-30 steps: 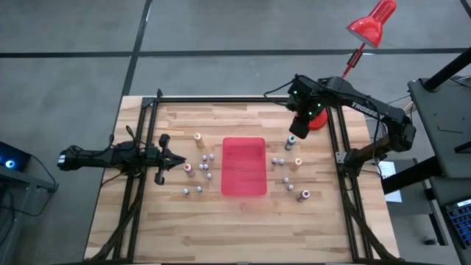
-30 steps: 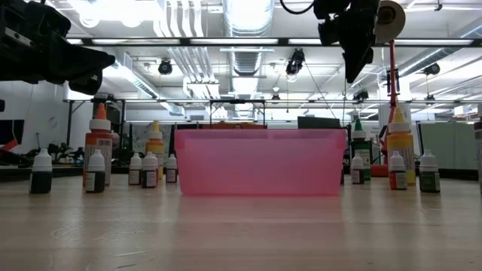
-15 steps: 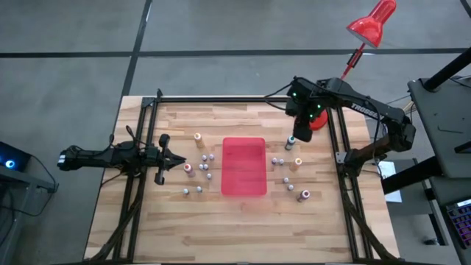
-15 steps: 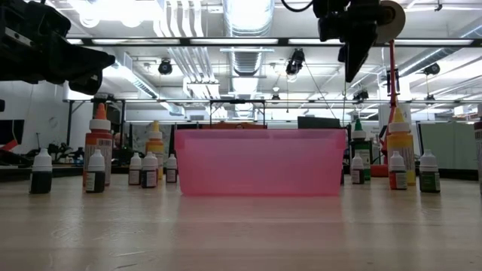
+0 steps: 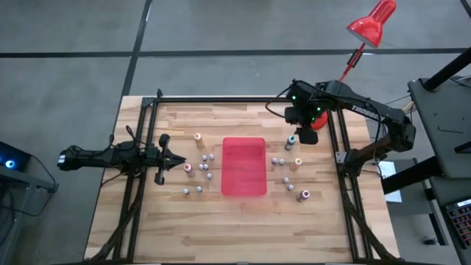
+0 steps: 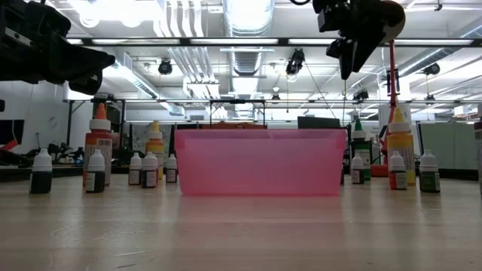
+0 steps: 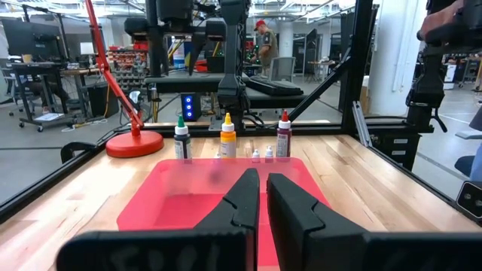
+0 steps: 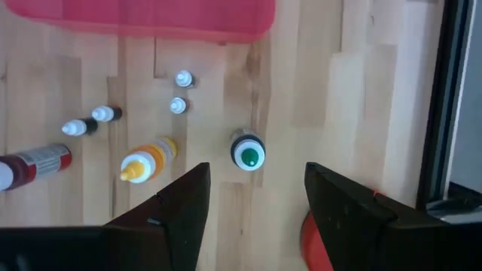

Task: Pick & Place food coloring
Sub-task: Put the large green food coloring bottle into the red bin

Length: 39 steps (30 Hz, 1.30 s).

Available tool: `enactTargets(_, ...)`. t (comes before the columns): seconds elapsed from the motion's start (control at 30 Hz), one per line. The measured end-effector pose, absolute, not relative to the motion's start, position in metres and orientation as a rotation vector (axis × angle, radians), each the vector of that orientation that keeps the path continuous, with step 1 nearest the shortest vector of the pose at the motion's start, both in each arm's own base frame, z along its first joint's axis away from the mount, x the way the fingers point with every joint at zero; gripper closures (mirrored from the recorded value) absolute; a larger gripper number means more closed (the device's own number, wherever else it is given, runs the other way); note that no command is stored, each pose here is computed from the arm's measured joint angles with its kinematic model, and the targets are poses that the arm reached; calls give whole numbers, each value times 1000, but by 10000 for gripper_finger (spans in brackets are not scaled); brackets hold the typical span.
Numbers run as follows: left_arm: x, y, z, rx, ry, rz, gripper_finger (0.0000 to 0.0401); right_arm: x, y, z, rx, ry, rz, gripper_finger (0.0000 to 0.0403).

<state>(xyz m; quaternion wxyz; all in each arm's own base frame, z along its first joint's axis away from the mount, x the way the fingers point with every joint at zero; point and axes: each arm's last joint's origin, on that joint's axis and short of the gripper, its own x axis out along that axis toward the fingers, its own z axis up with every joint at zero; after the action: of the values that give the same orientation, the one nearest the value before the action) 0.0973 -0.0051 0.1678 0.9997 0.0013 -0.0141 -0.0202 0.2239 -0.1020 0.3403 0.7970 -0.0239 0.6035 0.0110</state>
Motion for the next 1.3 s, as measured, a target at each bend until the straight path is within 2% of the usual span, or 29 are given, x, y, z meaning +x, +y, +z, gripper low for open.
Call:
enactTargets(0.43, 97, -5, 168, 2, -28, -41, 398, 225, -100, 315, -33, 1366, 59, 193)
enactTargets(1.07, 97, -5, 168, 2, -28, -40, 398, 229, -102, 266, -40, 1359, 53, 193)
enactTargets(1.3, 97, -5, 168, 2, -28, -41, 398, 227, -103, 250, -82, 1404, 1, 193)
